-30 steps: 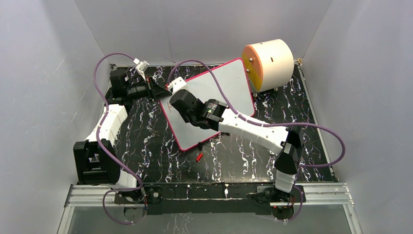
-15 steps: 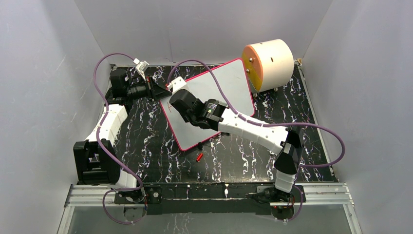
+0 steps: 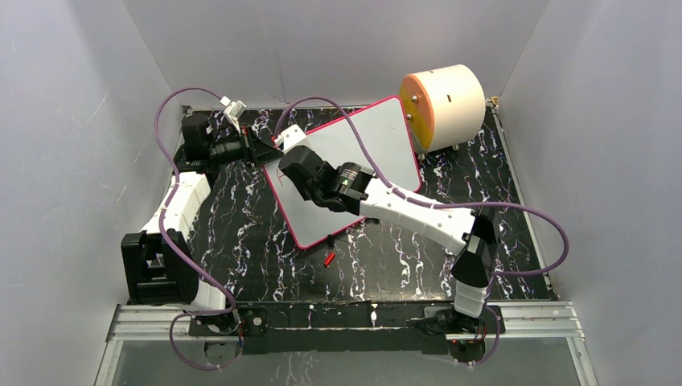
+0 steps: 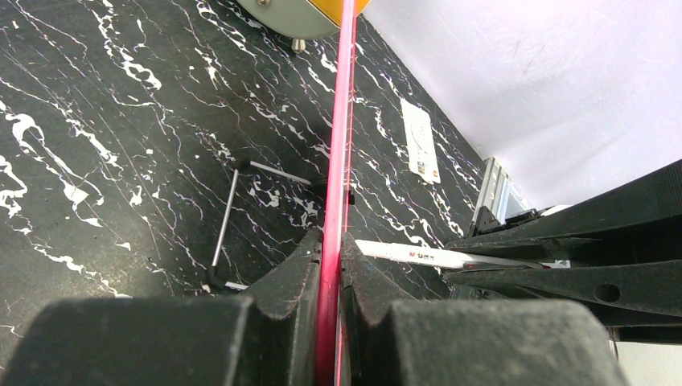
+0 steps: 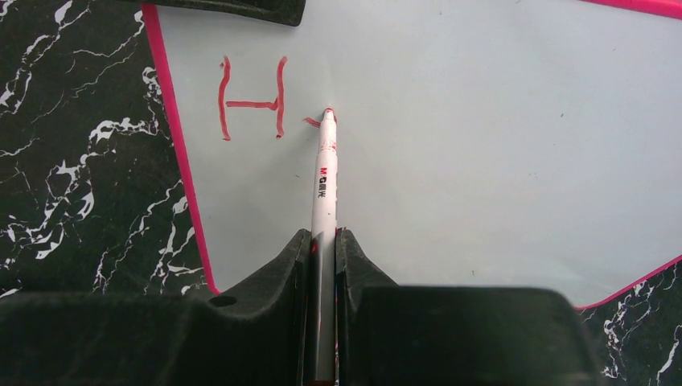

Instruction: Write a sentence on the whiteboard

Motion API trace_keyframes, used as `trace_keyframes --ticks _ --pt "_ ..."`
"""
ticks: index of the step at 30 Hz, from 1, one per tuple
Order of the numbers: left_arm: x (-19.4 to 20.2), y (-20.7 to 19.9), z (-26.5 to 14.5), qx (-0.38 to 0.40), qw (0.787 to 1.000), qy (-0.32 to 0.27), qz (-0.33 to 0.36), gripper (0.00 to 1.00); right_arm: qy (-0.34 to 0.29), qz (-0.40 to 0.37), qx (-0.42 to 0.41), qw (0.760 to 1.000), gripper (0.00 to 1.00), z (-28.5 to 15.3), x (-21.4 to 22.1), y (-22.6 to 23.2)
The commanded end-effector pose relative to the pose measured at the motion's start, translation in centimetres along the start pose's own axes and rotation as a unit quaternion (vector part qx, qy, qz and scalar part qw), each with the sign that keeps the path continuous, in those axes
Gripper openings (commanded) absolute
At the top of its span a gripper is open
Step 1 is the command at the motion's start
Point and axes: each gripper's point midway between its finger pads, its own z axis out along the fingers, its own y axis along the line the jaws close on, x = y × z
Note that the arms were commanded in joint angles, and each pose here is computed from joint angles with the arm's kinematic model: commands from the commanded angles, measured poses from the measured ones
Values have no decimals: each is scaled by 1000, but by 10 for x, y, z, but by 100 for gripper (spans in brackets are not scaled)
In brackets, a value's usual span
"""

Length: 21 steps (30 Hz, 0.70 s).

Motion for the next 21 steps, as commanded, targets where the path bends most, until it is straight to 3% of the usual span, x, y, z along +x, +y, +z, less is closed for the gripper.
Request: trace_keyframes --ticks 1,21 --pt "6 -7 0 -9 1000 11 -12 0 -43 23 -6 999 0 1 -30 2" --pt "7 -5 0 -10 1000 11 -13 0 -6 8 -28 1000 0 1 -14 10"
